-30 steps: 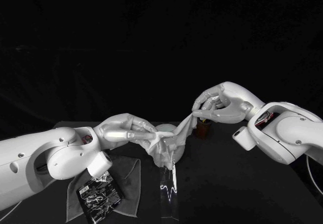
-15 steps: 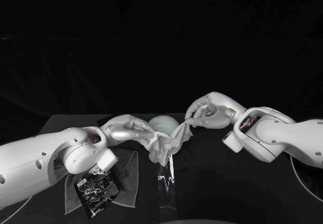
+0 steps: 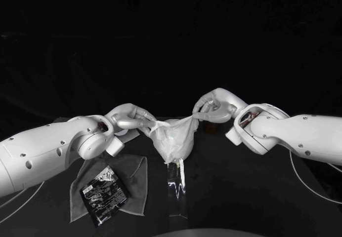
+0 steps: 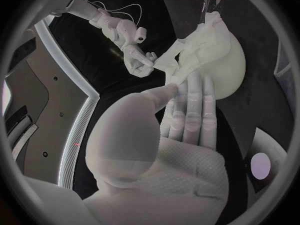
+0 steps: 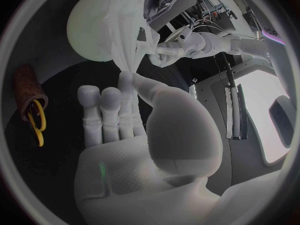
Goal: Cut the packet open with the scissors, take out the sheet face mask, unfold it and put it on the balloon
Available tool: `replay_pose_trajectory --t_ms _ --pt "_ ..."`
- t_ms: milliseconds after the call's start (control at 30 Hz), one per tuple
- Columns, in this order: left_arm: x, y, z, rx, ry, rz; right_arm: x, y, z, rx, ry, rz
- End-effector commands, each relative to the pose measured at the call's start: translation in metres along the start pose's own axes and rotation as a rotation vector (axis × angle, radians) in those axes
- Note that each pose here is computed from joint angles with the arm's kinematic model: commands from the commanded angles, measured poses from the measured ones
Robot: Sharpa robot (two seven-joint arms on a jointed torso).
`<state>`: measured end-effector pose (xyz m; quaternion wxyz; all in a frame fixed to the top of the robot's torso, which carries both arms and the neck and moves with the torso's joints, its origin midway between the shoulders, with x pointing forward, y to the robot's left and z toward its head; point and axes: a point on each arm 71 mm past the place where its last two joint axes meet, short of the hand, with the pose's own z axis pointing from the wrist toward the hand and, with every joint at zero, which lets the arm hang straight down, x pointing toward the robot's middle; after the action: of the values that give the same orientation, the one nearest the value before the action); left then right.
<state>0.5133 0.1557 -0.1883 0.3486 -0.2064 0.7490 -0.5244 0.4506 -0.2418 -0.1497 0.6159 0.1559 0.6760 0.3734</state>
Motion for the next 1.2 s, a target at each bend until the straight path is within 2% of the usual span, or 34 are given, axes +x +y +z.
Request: replay_pose_trajectory --t_ms 33,233,467,633,800,933,1200 --pt "-0.0031 -0.0086 0.0035 0.029 0.04 0.055 -0.007 0.006 0.007 -0.031 -0.052 -0.029" --pt "-0.0119 -0.0187 0.0127 0.033 0.055 0.107 -0.018 0.012 0.027 -0.053 -0.092 -0.067" --pt "-0.0198 -0.0225 0.0202 0.034 0.034 0.127 -0.034 0.011 0.044 -0.052 -0.137 -0.102" --pt "-0.0236 -0.024 0.0229 0.038 0.021 0.109 -0.038 0.013 0.05 -0.055 -0.142 -0.115" --pt "-0.0275 -0.0297 0.0248 0.047 0.01 0.084 -0.038 0.015 0.053 -0.062 -0.14 -0.125" --pt "-0.0351 -0.0388 0.0248 0.056 0.004 0.059 -0.042 0.017 0.056 -0.067 -0.151 -0.133" --pt "-0.0512 -0.0659 0.0241 0.087 0.01 0.05 -0.055 0.024 0.063 -0.084 -0.178 -0.148"
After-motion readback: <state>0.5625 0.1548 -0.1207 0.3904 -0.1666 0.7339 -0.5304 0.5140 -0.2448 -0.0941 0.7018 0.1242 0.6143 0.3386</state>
